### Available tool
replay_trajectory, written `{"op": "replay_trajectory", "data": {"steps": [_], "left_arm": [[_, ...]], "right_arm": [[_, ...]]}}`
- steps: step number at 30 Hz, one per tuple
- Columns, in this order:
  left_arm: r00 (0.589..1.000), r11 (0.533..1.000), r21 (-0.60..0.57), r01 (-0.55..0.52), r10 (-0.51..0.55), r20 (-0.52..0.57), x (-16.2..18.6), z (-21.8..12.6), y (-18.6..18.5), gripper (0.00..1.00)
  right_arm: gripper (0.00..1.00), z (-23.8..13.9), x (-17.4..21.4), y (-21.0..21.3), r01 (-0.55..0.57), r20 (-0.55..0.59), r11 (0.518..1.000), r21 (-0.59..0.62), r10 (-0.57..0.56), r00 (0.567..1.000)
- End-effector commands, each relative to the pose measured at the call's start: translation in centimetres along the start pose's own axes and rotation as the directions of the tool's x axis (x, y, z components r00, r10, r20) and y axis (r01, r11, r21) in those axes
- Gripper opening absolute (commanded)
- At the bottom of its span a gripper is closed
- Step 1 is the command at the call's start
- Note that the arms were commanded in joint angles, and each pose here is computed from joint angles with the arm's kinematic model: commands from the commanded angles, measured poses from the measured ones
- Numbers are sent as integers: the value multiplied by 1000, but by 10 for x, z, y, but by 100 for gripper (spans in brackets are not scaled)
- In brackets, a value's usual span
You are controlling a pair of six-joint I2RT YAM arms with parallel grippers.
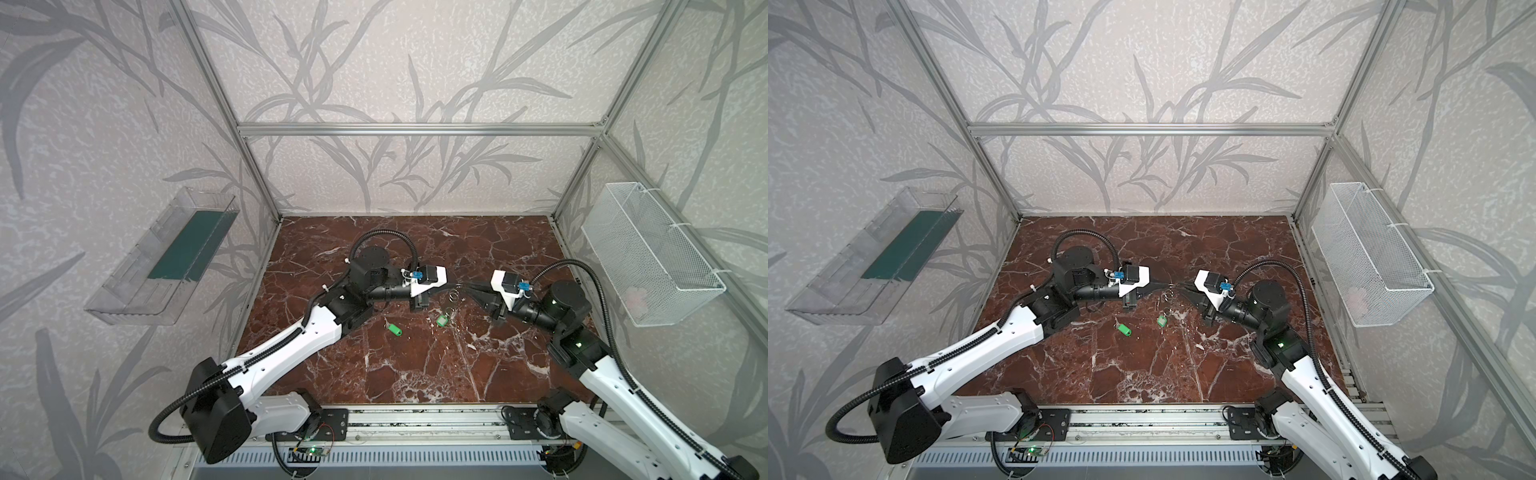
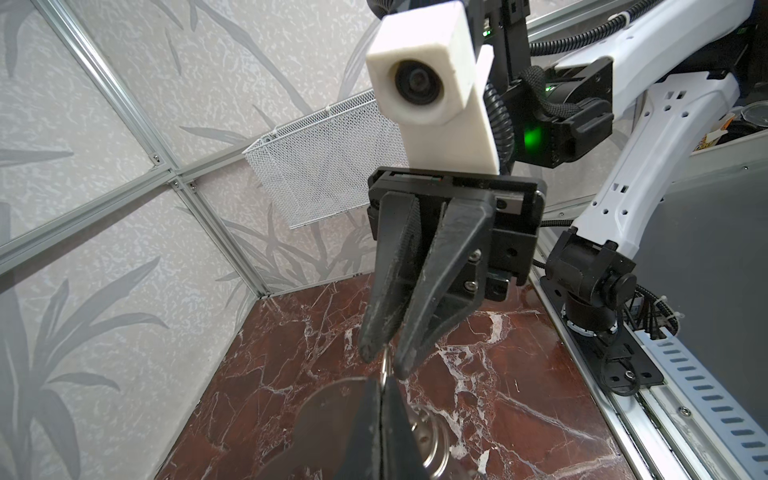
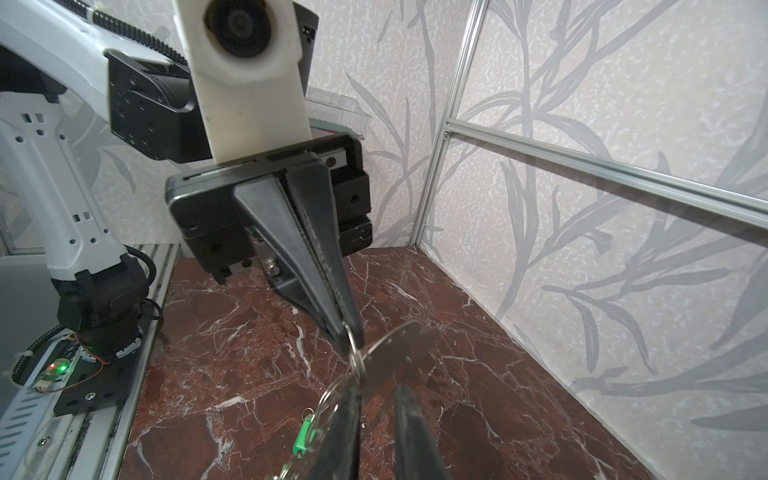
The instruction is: Put the keys on the keyring
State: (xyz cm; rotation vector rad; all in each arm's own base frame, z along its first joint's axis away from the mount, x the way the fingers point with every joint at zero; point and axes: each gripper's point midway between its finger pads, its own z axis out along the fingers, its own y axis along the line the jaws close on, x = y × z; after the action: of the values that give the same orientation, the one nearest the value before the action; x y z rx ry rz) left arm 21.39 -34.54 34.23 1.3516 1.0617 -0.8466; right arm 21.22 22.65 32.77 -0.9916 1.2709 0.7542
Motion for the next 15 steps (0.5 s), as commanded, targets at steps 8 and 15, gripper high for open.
{"op": "replay_trajectory", "data": {"steps": [8, 15], "left_arm": [[998, 999, 14, -35, 34, 49, -16, -7, -3, 0], [998, 999, 25, -30, 29, 47, -15, -6, -4, 0]], "right_arm": [[15, 3, -19, 8, 11, 68, 997, -74, -6, 998], [10, 5, -21, 11, 12, 83, 995, -97, -4, 997]]}}
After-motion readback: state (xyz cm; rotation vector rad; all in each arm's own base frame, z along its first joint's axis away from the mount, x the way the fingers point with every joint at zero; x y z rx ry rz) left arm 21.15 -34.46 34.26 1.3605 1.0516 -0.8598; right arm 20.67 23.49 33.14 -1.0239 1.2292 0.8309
